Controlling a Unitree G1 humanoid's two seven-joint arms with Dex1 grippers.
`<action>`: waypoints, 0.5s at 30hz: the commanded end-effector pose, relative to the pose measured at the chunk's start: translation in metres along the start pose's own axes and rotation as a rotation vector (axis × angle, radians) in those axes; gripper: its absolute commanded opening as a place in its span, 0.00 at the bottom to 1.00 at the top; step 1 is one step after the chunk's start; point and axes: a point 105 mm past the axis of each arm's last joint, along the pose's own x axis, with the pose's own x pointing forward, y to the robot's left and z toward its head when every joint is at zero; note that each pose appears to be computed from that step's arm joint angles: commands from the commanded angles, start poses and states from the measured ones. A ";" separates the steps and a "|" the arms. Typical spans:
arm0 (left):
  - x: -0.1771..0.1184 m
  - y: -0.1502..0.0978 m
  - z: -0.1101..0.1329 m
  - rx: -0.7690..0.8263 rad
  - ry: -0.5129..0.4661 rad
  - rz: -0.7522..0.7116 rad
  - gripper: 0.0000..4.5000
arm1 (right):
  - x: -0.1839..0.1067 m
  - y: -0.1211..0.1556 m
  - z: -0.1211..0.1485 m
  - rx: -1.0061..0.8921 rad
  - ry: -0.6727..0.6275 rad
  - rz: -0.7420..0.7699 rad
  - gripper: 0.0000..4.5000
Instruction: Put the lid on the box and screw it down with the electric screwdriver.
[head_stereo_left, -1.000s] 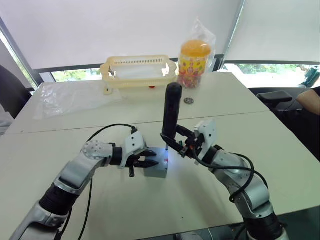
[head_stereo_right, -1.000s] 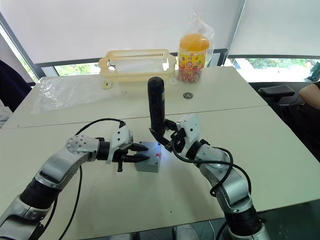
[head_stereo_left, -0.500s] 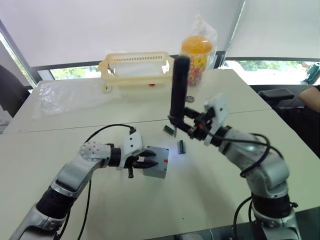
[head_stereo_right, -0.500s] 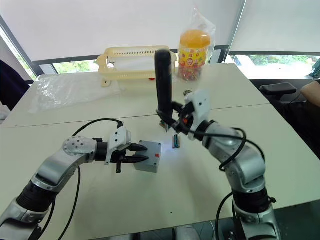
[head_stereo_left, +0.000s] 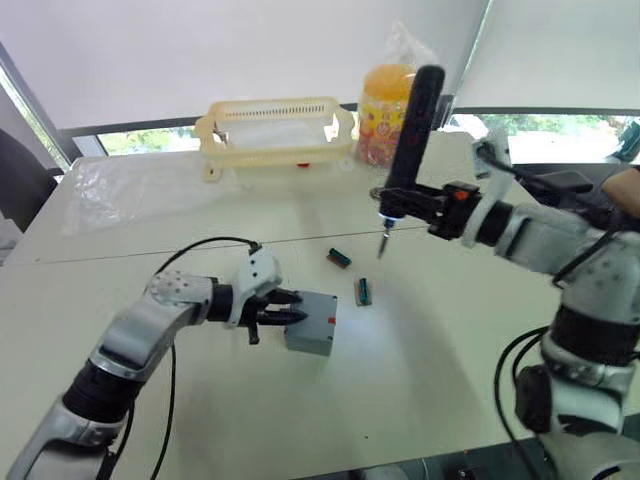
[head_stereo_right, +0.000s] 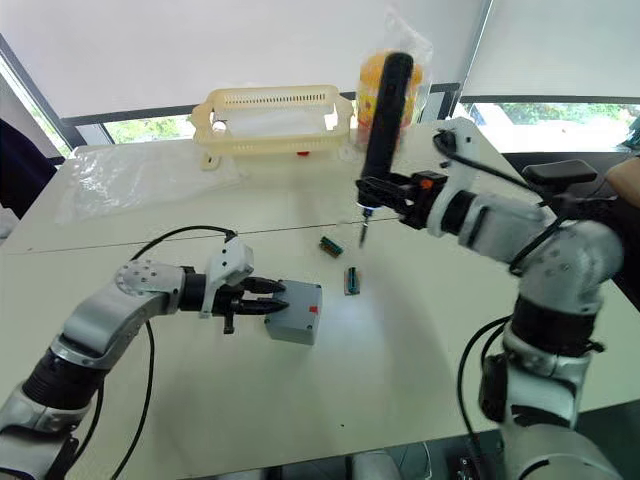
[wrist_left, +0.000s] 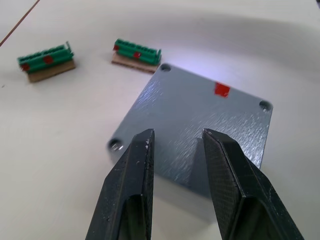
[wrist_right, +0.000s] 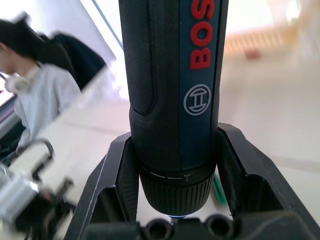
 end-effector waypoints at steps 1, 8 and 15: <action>-0.024 -0.003 0.026 0.076 -0.016 -0.012 0.33 | -0.028 -0.005 -0.009 0.035 0.158 0.028 0.39; -0.051 -0.022 0.022 0.109 0.104 -0.068 0.33 | -0.055 -0.034 -0.071 0.235 0.466 -0.064 0.39; -0.050 -0.040 0.034 0.150 0.089 -0.118 0.33 | -0.056 -0.044 -0.105 0.393 0.560 -0.092 0.39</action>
